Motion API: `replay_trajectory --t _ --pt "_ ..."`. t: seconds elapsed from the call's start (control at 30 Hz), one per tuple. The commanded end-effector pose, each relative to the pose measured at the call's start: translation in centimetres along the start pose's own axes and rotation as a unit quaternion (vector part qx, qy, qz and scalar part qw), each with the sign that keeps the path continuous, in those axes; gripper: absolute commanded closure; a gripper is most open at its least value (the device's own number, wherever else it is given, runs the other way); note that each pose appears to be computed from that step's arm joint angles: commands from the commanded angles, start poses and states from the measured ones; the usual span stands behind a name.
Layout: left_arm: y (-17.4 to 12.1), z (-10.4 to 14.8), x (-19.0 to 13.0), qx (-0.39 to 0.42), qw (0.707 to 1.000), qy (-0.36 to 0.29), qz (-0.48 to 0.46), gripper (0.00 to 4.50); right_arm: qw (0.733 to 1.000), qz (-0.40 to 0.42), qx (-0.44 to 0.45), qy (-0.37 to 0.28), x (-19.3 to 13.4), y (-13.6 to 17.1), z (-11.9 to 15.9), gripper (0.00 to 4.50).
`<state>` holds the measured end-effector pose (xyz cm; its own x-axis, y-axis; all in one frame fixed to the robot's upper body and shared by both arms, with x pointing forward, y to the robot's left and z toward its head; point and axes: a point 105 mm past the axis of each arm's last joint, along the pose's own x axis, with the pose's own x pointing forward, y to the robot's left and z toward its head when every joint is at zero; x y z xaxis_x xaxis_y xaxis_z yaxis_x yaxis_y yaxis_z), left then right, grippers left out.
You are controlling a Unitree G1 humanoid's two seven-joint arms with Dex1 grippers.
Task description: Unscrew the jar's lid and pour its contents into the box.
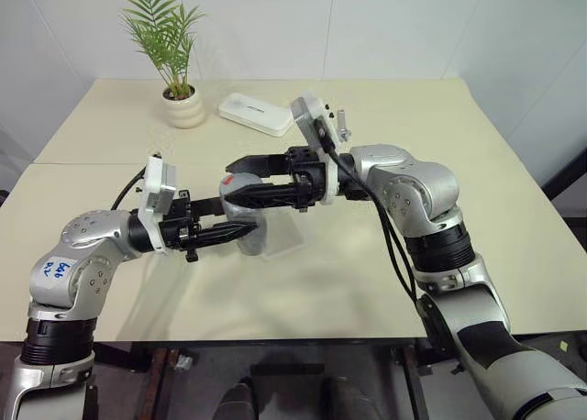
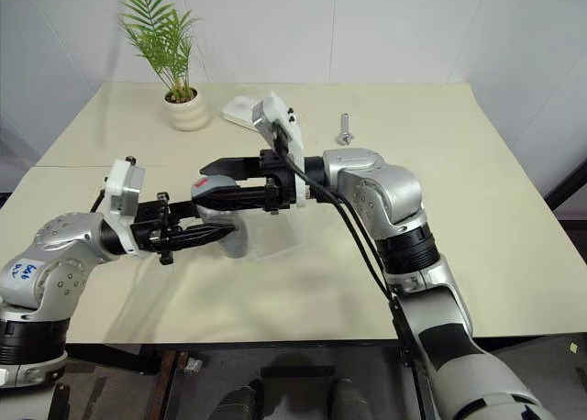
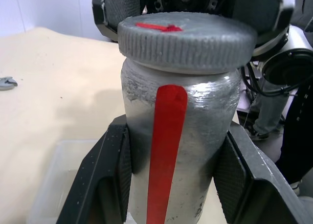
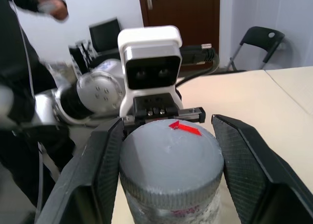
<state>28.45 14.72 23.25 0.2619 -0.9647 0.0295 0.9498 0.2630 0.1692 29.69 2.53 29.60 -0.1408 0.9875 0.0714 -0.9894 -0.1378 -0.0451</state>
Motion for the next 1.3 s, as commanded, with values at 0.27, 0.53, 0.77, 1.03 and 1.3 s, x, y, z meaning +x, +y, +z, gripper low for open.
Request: replay_trajectory --t 0.27,0.53,0.77,1.03,1.3 --pt "-0.3 0.5 -1.0 0.012 1.0 0.001 0.011 2.63 0.983 -0.168 -0.054 -0.058 -7.4 -3.4 1.9 1.93" --pt "0.5 0.7 -1.8 0.0 0.999 -0.013 0.05 2.63 0.883 -0.463 -0.073 0.002 -22.1 -8.7 -7.6 1.93" --pt "1.1 1.1 -1.6 -0.003 0.998 -0.021 0.056 2.63 0.835 -0.546 -0.058 0.033 -26.0 -8.8 -12.3 1.93" --pt "1.7 1.5 -0.7 -0.003 0.998 -0.035 0.048 2.63 0.839 -0.538 -0.078 0.038 -26.0 -8.1 -12.3 0.02" --pt "3.2 1.1 -0.6 0.004 0.998 -0.015 0.056 2.63 0.932 -0.334 -0.124 0.067 -19.0 -3.1 -6.5 0.02"
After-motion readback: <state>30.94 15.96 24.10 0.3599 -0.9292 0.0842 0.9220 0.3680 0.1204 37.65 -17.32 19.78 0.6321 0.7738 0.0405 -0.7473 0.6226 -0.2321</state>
